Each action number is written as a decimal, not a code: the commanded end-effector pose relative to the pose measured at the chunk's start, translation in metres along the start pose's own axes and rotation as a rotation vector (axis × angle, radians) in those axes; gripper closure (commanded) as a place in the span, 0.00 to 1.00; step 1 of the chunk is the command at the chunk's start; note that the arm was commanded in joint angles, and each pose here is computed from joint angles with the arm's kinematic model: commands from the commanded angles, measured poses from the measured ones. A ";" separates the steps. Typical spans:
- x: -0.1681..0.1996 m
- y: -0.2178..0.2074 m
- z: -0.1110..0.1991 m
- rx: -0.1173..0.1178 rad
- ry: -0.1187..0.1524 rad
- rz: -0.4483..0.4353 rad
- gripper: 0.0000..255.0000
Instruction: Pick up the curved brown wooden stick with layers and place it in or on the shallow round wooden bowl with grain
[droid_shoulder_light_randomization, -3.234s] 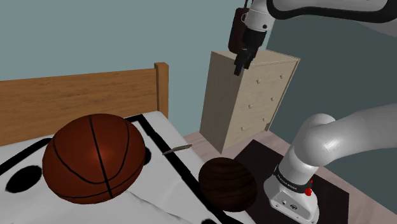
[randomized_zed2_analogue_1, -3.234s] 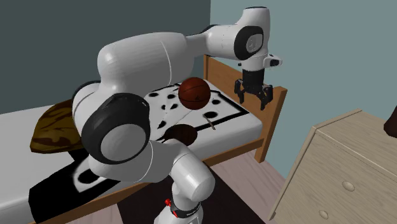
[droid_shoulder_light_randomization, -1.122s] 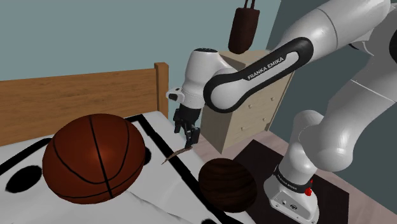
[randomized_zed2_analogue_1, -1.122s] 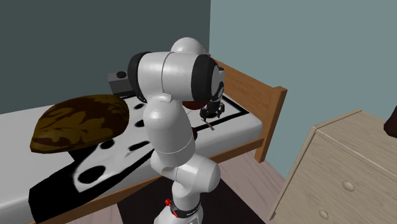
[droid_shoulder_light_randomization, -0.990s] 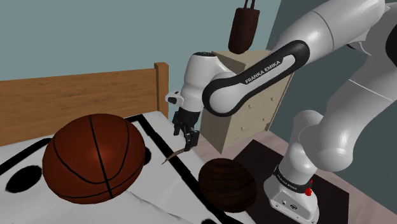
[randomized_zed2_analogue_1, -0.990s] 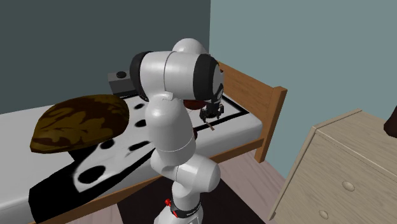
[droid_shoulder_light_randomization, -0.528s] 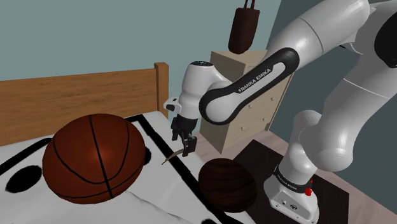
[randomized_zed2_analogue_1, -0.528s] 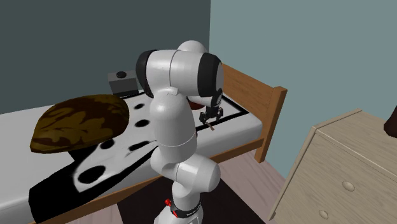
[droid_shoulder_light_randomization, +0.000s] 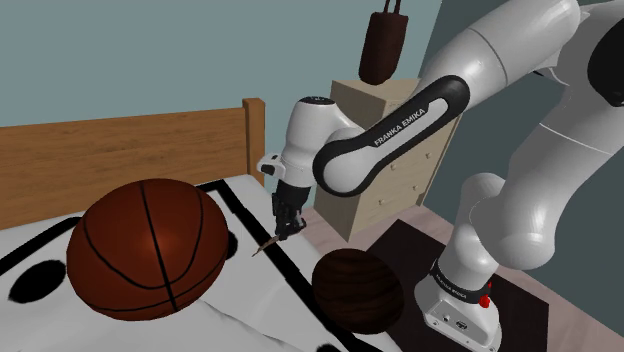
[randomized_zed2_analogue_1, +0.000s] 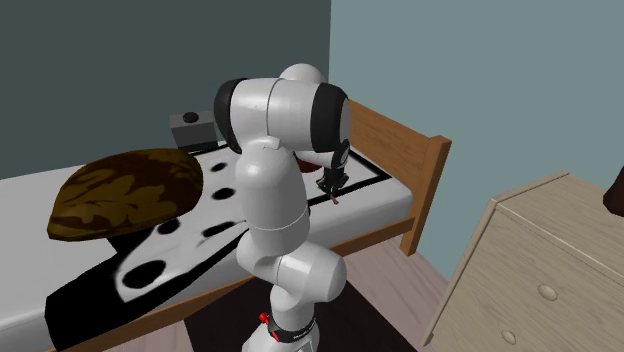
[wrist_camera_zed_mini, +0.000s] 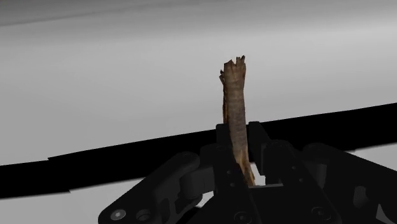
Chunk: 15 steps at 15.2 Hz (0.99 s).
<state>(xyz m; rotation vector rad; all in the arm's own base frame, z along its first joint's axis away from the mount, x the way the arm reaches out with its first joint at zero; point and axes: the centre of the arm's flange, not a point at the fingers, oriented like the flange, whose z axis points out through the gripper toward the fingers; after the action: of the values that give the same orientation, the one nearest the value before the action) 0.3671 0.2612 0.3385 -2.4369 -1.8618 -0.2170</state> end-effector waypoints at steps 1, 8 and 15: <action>0.000 0.000 0.000 0.000 0.000 0.000 1.00; 0.001 0.000 -0.005 0.000 0.000 0.000 1.00; 0.006 0.001 -0.042 0.000 0.000 0.000 1.00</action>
<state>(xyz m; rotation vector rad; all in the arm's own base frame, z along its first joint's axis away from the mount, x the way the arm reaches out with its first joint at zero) 0.3675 0.2609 0.3758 -2.4368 -1.8617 -0.2178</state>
